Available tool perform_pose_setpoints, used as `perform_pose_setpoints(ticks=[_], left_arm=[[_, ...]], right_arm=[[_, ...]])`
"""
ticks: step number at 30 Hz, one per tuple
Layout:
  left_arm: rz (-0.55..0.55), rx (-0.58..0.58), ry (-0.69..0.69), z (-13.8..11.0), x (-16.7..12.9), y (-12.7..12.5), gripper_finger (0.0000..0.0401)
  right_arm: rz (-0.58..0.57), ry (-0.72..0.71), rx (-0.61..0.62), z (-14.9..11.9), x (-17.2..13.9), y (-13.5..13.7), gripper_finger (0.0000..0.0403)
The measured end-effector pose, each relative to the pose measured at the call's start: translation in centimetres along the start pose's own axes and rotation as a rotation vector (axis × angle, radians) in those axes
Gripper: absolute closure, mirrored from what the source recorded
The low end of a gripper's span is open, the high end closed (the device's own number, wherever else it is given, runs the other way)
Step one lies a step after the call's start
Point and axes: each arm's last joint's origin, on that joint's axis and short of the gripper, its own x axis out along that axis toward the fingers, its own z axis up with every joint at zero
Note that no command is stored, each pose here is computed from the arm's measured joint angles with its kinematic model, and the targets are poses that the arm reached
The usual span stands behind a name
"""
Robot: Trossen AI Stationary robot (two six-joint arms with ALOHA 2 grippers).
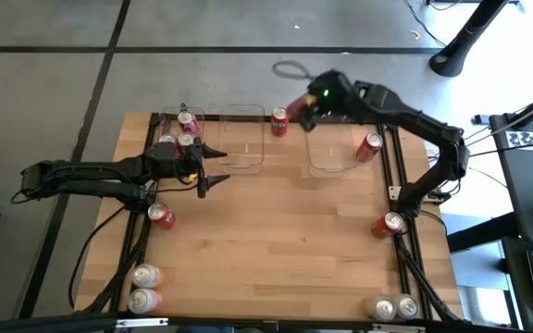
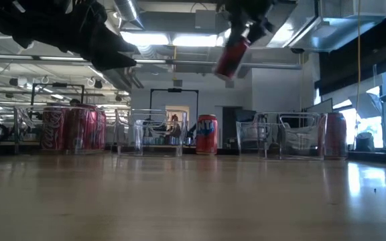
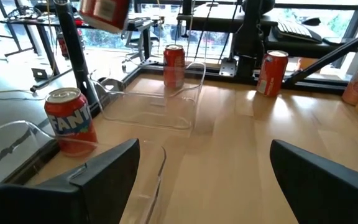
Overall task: Sort soda cans
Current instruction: Put the red soda can into the left transparent bin
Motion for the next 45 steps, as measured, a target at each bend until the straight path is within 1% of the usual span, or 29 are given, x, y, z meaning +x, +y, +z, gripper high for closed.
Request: perform_pose_setpoints(ticks=[3,6,12,15,19,23,27,31,33,35,38,41,45], left_arm=[[-0.004,-0.044,0.011,-0.1,0.1,-0.1,0.0052],[-0.017,-0.067,0.061,-0.6,0.1,-0.4,0.0052],[-0.068,-0.081,0.089,-0.8,0.0,-1.3,0.0052],[-0.094,-0.081,0.109,-1.0,0.0,-1.8,0.0052],[-0.126,-0.084,0.107,-1.0,-0.1,-2.4,0.0052],[-0.149,-0.084,0.114,-1.1,-0.1,-2.8,0.0052],[-0.164,-0.08,0.119,-1.1,-0.2,-3.1,0.0052],[-0.17,-0.079,0.153,-1.5,0.0,-3.3,0.0052],[-0.172,-0.076,0.166,-1.7,0.2,-3.4,0.0052],[-0.17,-0.077,0.188,-2.0,0.5,-3.4,0.0052],[-0.166,-0.087,0.214,-2.3,0.8,-3.5,0.0052],[-0.163,-0.085,0.241,-2.7,1.2,-3.5,0.0052],[-0.159,-0.084,0.28,-3.3,1.6,-3.6,0.0052]], right_arm=[[0.113,-0.002,-0.113,-0.8,-0.7,3.1,0.0115],[0.234,-0.009,-0.235,-2.2,-1.3,6.6,0.0115],[0.491,-0.002,-0.397,-6.6,-1.5,12.9,0.0115],[0.568,-0.02,-0.456,-9.1,-1.3,15.3,0.0115],[0.628,-0.064,-0.474,-12.0,-0.3,17.3,0.0116],[0.667,-0.105,-0.464,-13.9,1.1,18.3,0.0108],[0.669,-0.057,-0.445,-15.0,3.0,18.9,0.0111],[0.655,-0.042,-0.493,-15.9,4.8,19.9,0.0114],[0.648,-0.032,-0.516,-16.1,5.5,20.2,0.0114],[0.656,-0.021,-0.514,-16.0,5.8,20.6,0.0114],[0.67,-0.049,-0.52,-15.3,5.9,21.2,0.0113],[0.641,-0.065,-0.546,-15.3,6.4,21.6,0.0113],[0.6,0.033,-0.623,-16.0,6.7,21.5,0.0112]])
